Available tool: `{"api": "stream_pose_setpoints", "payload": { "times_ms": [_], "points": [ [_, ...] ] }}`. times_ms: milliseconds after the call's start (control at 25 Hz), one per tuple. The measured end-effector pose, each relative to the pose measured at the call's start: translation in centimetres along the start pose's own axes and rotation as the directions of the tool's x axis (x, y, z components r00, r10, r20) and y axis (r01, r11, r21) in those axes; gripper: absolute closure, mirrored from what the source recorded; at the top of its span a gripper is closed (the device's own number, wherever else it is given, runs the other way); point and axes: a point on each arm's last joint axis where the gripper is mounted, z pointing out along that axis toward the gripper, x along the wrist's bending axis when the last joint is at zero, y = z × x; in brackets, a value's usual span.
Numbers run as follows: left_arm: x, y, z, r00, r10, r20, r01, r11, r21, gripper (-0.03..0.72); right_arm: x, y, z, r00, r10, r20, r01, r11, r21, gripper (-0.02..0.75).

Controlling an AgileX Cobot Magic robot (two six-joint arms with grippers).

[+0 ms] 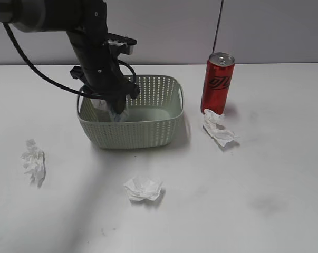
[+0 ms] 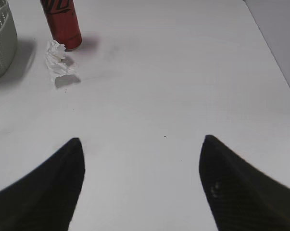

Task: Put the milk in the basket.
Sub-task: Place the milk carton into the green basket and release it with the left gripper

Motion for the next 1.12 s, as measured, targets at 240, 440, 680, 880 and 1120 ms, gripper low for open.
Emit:
{"api": "stream_pose_setpoints", "payload": {
  "times_ms": [240,440,680,880,1120],
  "points": [
    [0.1,0.1,0.5,1.0,0.0,-0.002,0.0,1.0,-0.008,0.223,0.0,0.0,0.0,1.0,0.0,0.0,0.0,1.0,0.0,0.148],
    [0.1,0.3,0.3,1.0,0.0,-0.004,0.0,1.0,-0.02,0.062,0.0,0.0,0.0,1.0,0.0,0.0,0.0,1.0,0.0,0.148],
    [0.0,0.3,0.0,1.0,0.001,-0.003,-0.001,1.0,-0.02,0.043,0.0,0.0,0.0,1.0,0.0,0.0,0.0,1.0,0.0,0.148],
    [-0.2,0.5,-2.9,1.0,0.006,-0.007,-0.007,0.998,-0.068,0.043,0.0,0.0,0.0,1.0,0.001,0.0,-0.001,1.0,0.0,0.148],
    [-0.6,0.8,-9.1,0.999,0.026,-0.027,-0.03,0.989,-0.143,0.046,0.0,0.0,0.0,1.0,0.0,0.0,0.0,1.0,0.0,0.148]
  ]
}}
